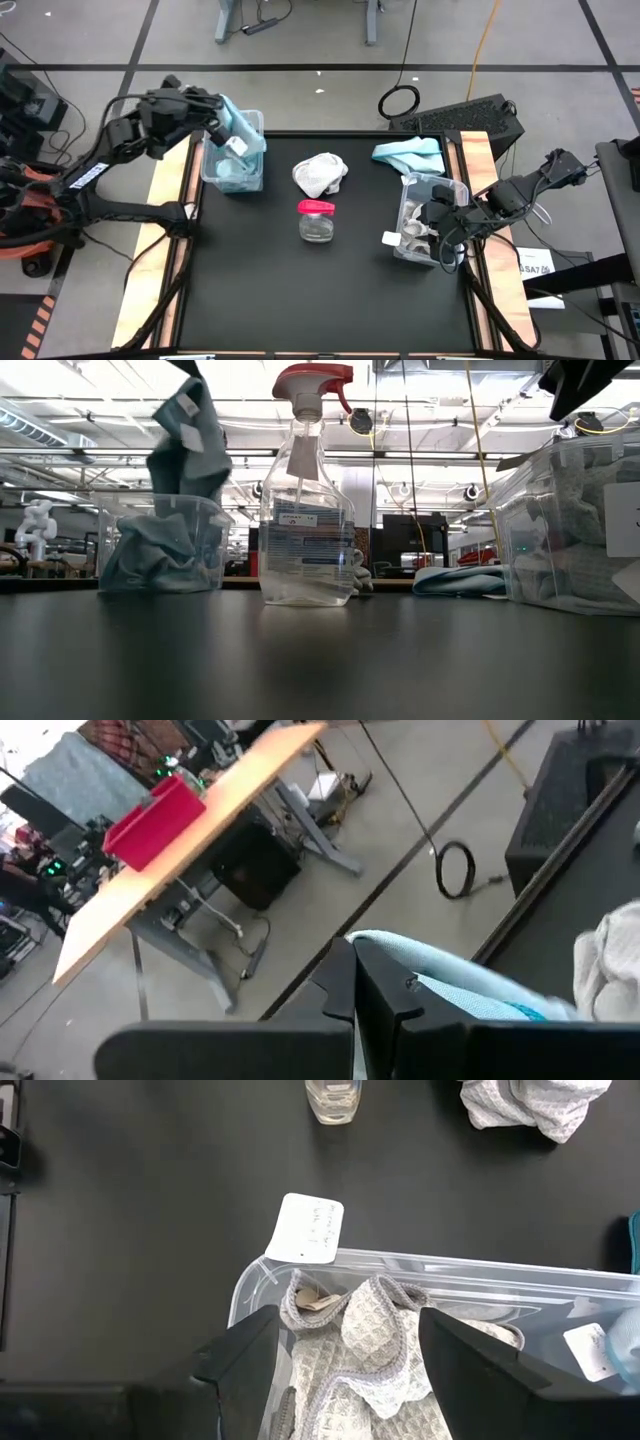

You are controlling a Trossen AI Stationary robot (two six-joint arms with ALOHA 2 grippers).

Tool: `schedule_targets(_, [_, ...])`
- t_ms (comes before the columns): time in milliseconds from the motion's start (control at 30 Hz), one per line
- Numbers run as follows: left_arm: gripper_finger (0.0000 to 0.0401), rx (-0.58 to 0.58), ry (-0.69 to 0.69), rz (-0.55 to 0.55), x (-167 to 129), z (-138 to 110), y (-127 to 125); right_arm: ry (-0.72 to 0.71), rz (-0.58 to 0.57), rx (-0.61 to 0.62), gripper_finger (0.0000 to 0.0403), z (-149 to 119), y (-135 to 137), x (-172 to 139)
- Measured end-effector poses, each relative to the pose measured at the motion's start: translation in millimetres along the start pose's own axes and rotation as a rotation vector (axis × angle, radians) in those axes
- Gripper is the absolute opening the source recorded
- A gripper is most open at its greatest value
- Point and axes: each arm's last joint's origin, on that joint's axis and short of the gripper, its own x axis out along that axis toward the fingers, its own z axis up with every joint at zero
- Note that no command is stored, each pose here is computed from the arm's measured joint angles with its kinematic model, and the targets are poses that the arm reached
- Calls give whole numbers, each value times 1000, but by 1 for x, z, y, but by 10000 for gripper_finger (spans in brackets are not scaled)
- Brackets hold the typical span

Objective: Sort microfiber towel by color & place in baskets
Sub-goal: Put the left blue towel into the left transparent bin

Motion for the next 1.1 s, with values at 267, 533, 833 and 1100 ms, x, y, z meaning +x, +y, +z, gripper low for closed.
schedule_targets(267, [0, 97, 270, 52, 33, -15, -9, -1, 2, -1, 233, 0, 0, 0])
schedule_targets(533, [0, 99, 477, 85, 55, -32, -5, -11, 14, -21, 233, -1, 4, -1])
schedule_targets(833, [0, 62, 539, -10, 77, -36, -9, -23, 20, -24, 233, -4, 9, -3])
schedule_targets(1100, [0, 103, 701, -80, 109, -52, -26, -37, 16, -32, 233, -6, 12, -5])
